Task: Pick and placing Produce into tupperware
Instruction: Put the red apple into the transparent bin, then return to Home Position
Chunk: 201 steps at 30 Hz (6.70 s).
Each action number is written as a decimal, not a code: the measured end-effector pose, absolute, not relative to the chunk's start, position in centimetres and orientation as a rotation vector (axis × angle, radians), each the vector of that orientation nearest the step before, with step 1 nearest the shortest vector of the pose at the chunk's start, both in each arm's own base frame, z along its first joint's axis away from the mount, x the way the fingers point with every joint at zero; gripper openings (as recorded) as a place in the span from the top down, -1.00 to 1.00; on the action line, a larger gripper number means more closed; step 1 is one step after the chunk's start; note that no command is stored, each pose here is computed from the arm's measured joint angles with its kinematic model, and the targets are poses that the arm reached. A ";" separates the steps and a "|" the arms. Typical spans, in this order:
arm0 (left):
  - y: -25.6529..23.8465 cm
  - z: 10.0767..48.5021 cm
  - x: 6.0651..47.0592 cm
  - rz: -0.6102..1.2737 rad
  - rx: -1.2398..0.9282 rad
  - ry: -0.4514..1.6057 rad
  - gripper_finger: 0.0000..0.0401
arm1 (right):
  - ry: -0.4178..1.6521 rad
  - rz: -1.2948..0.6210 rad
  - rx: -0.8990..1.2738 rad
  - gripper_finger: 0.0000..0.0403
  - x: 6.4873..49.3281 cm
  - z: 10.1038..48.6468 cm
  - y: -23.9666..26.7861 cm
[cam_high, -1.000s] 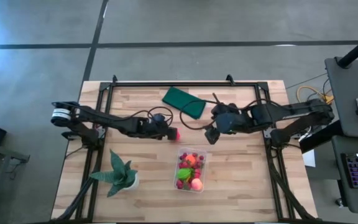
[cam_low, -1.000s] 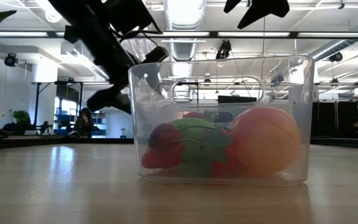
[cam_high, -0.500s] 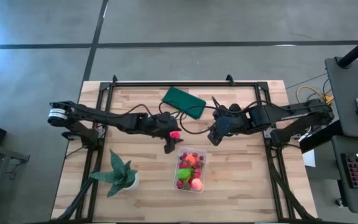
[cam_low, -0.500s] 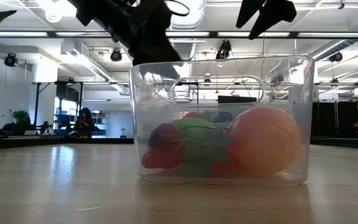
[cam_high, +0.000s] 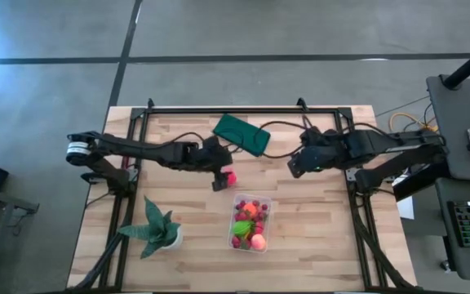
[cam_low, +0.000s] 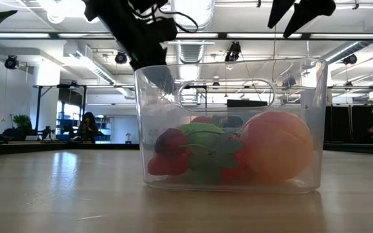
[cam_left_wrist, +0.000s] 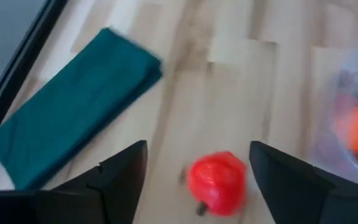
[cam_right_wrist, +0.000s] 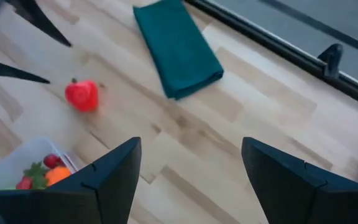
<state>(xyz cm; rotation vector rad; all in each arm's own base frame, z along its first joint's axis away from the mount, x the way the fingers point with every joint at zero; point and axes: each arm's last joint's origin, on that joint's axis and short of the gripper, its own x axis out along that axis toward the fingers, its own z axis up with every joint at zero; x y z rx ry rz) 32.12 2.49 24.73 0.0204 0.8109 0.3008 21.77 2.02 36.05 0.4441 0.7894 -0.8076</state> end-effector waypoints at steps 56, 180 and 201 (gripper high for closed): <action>3.3 17.4 35.0 0.033 0.116 1.037 -0.55 | 0.772 -0.912 0.445 -0.34 20.4 34.6 1.2; -9.8 38.2 27.7 -0.125 -0.332 0.261 -0.89 | 0.550 -0.224 0.270 -0.34 13.8 39.5 3.7; -1.5 26.7 14.6 -0.240 -0.325 -0.240 -0.89 | 0.019 -0.233 0.456 -0.34 3.9 29.8 -0.3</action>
